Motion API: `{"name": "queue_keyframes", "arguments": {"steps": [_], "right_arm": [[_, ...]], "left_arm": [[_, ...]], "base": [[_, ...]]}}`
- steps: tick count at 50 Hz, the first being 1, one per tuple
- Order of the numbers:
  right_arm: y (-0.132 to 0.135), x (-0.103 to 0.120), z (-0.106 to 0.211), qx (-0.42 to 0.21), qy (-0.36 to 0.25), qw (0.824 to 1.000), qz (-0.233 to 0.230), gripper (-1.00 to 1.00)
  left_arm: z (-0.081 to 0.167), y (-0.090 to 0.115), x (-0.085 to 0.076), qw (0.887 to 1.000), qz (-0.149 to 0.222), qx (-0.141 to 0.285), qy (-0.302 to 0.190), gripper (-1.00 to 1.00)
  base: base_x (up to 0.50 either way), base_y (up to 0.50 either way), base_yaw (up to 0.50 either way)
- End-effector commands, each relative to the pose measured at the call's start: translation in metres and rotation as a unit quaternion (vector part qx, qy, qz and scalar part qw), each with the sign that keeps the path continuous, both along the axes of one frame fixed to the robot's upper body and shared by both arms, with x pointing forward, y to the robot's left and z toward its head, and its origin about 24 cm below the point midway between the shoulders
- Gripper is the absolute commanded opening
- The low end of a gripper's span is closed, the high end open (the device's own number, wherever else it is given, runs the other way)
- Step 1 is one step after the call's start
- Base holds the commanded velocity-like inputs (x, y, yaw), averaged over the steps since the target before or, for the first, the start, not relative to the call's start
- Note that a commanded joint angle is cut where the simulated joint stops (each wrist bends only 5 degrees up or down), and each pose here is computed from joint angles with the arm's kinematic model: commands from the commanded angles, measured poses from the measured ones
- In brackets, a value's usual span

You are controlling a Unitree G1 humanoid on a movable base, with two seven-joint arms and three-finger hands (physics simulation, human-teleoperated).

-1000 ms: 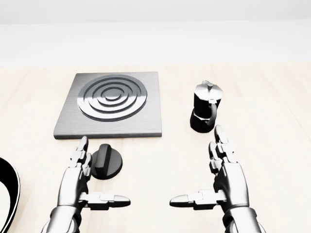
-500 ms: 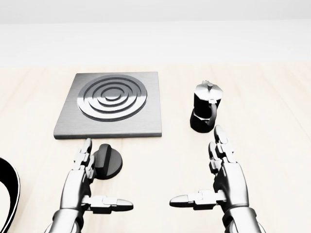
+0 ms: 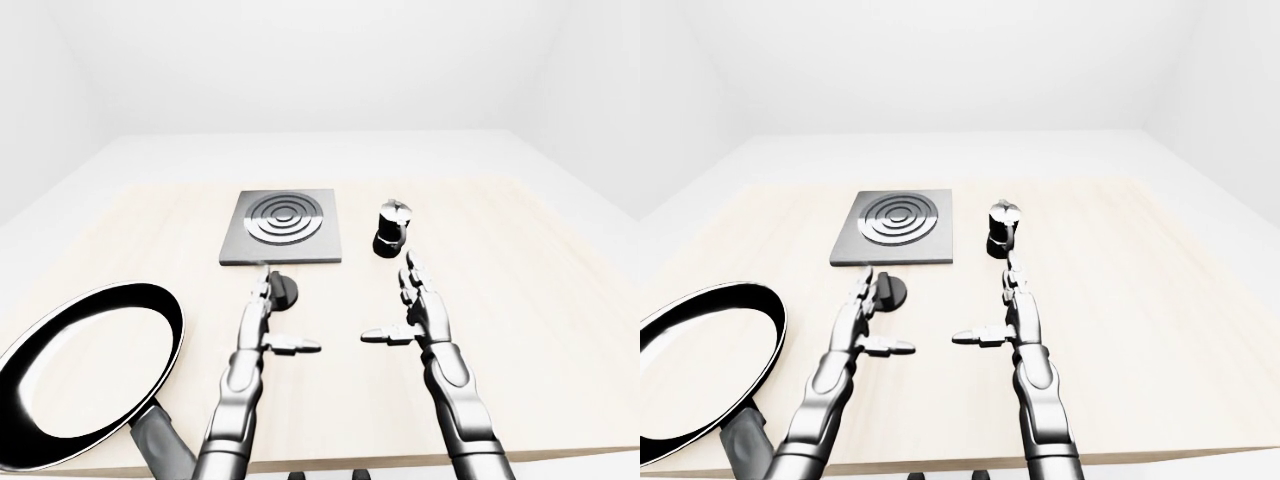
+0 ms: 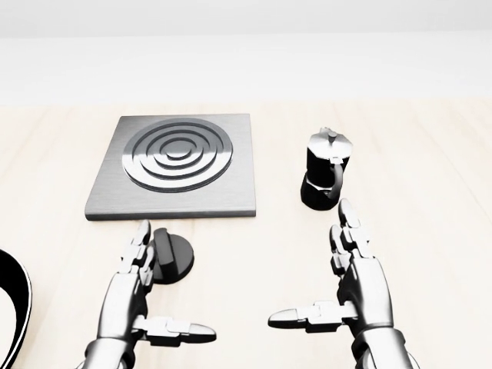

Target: Turn on the stove.

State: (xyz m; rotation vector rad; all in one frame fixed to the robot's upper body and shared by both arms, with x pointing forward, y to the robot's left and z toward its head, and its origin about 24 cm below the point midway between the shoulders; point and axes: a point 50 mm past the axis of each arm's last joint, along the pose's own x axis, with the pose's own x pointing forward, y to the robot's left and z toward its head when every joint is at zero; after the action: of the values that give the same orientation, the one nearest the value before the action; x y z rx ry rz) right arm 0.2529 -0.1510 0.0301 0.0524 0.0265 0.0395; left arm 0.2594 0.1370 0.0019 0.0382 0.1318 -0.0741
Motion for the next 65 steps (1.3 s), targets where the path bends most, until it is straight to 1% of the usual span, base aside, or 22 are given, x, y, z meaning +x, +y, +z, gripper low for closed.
{"name": "queue_keyframes", "arguments": {"steps": [1,26,28,33,35,37,38,39,41,42,43,44,45,46,51,53,58,59,62,64,65], "right_arm": [[0.000,0.000,0.000,0.000,0.001,1.000,0.000,1.00],[0.000,0.000,0.001,0.002,0.001,1.000,0.000,1.00],[0.000,0.000,0.001,0.002,0.001,1.000,0.000,1.00],[0.000,0.000,0.001,0.001,0.001,1.000,0.000,1.00],[0.000,-0.001,0.000,0.001,0.001,1.000,0.001,1.00],[0.000,0.000,0.000,0.001,0.001,1.000,0.000,1.00],[0.000,0.000,0.000,0.001,0.001,1.000,0.000,1.00],[0.000,-0.001,0.001,0.001,0.002,1.000,0.001,1.00],[0.000,-0.001,0.000,0.001,0.002,1.000,0.001,1.00],[0.000,-0.001,0.001,0.001,0.002,1.000,0.001,1.00],[0.000,-0.001,0.000,0.001,0.002,1.000,0.001,1.00],[0.000,0.000,0.000,0.001,0.002,1.000,0.001,1.00],[0.000,0.000,0.000,0.001,0.002,1.000,0.001,1.00],[0.000,0.000,0.000,0.001,0.002,1.000,0.001,1.00],[0.000,0.000,0.000,0.002,0.002,1.000,0.000,1.00],[0.000,0.000,-0.001,0.001,0.002,1.000,0.001,1.00],[0.000,0.001,-0.001,0.001,0.002,1.000,0.001,1.00],[0.000,0.000,-0.001,0.001,0.003,1.000,0.001,1.00],[0.000,0.000,0.000,0.001,0.002,1.000,0.001,1.00],[0.000,0.000,-0.001,0.002,0.003,1.000,0.001,1.00],[0.000,0.000,-0.001,0.001,0.003,1.000,0.001,1.00]], "left_arm": [[0.010,-0.010,-0.007,1.000,-0.024,0.001,-0.014,1.00],[0.024,-0.033,-0.027,0.997,-0.073,0.015,-0.021,1.00],[0.025,-0.032,-0.027,0.997,-0.073,0.014,-0.022,1.00],[0.036,-0.027,-0.028,0.997,-0.060,0.008,-0.042,1.00],[0.043,-0.025,-0.029,0.997,-0.053,0.004,-0.057,1.00],[0.057,-0.022,-0.032,0.995,-0.045,-0.009,-0.084,1.00],[0.057,-0.022,-0.032,0.995,-0.044,-0.009,-0.085,1.00],[0.069,-0.021,-0.036,0.993,-0.044,-0.017,-0.110,1.00],[0.081,-0.021,-0.040,0.990,-0.044,-0.025,-0.134,1.00],[0.087,-0.019,-0.042,0.988,-0.036,-0.024,-0.146,1.00],[0.093,-0.019,-0.044,0.986,-0.037,-0.033,-0.160,1.00],[0.100,-0.019,-0.047,0.983,-0.039,-0.044,-0.177,1.00],[0.104,-0.018,-0.049,0.981,-0.039,-0.043,-0.187,1.00],[0.114,-0.018,-0.054,0.974,-0.040,-0.049,-0.217,1.00],[0.126,-0.016,-0.065,0.965,-0.036,-0.054,-0.255,1.00],[0.136,-0.015,-0.072,0.958,-0.039,-0.059,-0.277,1.00],[0.149,-0.014,-0.081,0.951,-0.039,-0.059,-0.300,1.00],[0.156,-0.013,-0.085,0.948,-0.039,-0.062,-0.311,1.00],[0.164,-0.012,-0.092,0.943,-0.041,-0.065,-0.323,1.00],[0.172,-0.012,-0.098,0.937,-0.044,-0.064,-0.340,1.00],[0.177,-0.011,-0.102,0.934,-0.040,-0.056,-0.351,1.00]], "base": [[0.00,0.00,0.00],[0.00,0.00,0.00],[0.00,0.00,0.00],[0.00,0.00,0.00],[0.00,0.00,0.00],[0.00,0.00,0.00],[0.00,0.00,0.00],[0.00,0.00,0.00],[0.00,0.00,0.00],[0.00,0.00,0.00],[0.00,0.00,0.00],[0.00,0.00,0.00],[0.00,0.00,0.00],[0.00,0.00,0.00],[0.00,0.00,0.00],[0.00,0.00,0.00],[0.00,0.00,0.00],[0.00,0.00,0.00],[0.00,0.00,0.00],[0.00,0.00,0.00],[0.00,0.00,0.00]]}}
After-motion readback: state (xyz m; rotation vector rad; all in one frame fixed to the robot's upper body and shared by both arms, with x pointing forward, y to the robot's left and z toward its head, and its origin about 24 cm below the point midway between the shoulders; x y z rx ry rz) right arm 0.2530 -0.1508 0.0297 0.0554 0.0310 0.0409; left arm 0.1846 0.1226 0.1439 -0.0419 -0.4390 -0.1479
